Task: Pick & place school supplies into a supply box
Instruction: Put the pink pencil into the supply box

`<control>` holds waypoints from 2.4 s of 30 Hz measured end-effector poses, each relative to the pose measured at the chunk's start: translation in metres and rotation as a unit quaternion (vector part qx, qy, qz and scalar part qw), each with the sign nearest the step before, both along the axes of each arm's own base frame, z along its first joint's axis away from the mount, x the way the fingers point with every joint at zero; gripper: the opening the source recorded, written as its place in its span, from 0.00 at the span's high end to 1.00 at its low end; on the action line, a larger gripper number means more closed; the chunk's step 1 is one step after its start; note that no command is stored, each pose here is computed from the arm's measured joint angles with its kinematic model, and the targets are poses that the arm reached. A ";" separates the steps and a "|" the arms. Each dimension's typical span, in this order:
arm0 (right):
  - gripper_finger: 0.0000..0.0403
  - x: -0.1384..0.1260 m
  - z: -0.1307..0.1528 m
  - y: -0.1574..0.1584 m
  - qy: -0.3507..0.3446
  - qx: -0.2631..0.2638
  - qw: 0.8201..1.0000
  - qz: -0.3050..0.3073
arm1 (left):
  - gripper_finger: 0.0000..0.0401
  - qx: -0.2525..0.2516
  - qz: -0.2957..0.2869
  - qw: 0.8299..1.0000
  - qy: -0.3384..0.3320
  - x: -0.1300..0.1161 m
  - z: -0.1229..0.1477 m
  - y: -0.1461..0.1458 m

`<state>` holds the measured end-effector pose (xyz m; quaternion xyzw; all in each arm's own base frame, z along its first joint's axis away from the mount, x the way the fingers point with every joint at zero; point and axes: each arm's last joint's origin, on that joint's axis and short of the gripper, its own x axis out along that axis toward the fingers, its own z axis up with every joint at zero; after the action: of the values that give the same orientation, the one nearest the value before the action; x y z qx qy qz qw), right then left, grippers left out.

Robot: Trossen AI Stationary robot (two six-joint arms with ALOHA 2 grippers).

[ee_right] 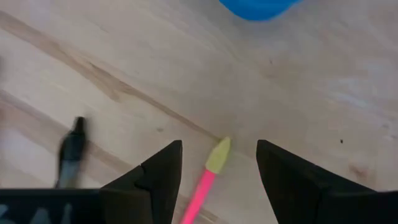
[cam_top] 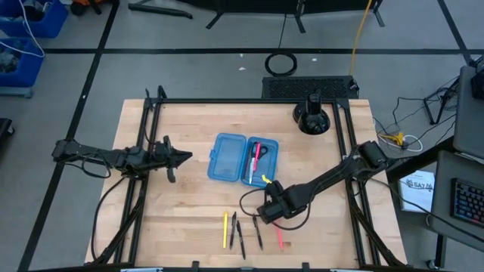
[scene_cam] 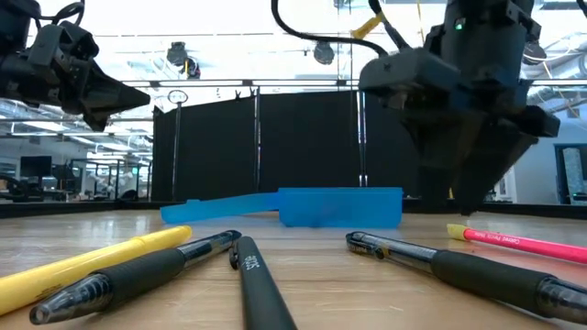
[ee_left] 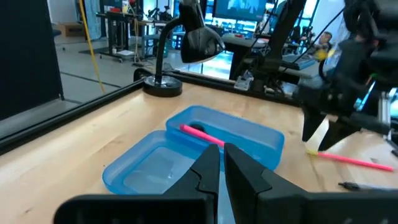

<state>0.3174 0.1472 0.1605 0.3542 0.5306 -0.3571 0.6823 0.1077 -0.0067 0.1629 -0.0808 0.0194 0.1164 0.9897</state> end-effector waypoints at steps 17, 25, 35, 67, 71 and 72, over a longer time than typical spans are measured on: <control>0.51 -0.014 -0.019 0.010 0.010 -0.002 1.000 -0.016 | 0.94 -0.004 0.000 1.000 -0.005 0.000 0.001 0.000; 0.51 -0.023 -0.037 0.005 0.001 0.002 1.000 -0.008 | 0.94 0.011 -0.001 1.000 -0.001 0.000 0.001 0.000; 0.62 -0.025 -0.039 0.006 0.007 -0.005 1.000 0.009 | 0.94 0.009 -0.001 1.000 -0.002 0.000 0.001 0.000; 0.98 -0.047 -0.052 -0.012 0.061 -0.021 0.994 0.093 | 0.94 0.013 -0.001 1.000 0.000 0.000 0.001 0.000; 0.98 -0.042 -0.027 -0.011 0.007 -0.002 0.995 0.099 | 0.94 0.013 -0.001 1.000 0.000 0.000 0.001 0.000; 0.98 -0.043 -0.023 -0.012 0.000 0.000 0.995 0.099 | 0.94 0.013 -0.001 1.000 -0.001 0.000 0.001 0.000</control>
<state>0.2745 0.1353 0.1378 0.3005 0.5629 -0.2877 0.7141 0.1077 -0.0067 0.1638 -0.0682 0.0172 0.1157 0.9908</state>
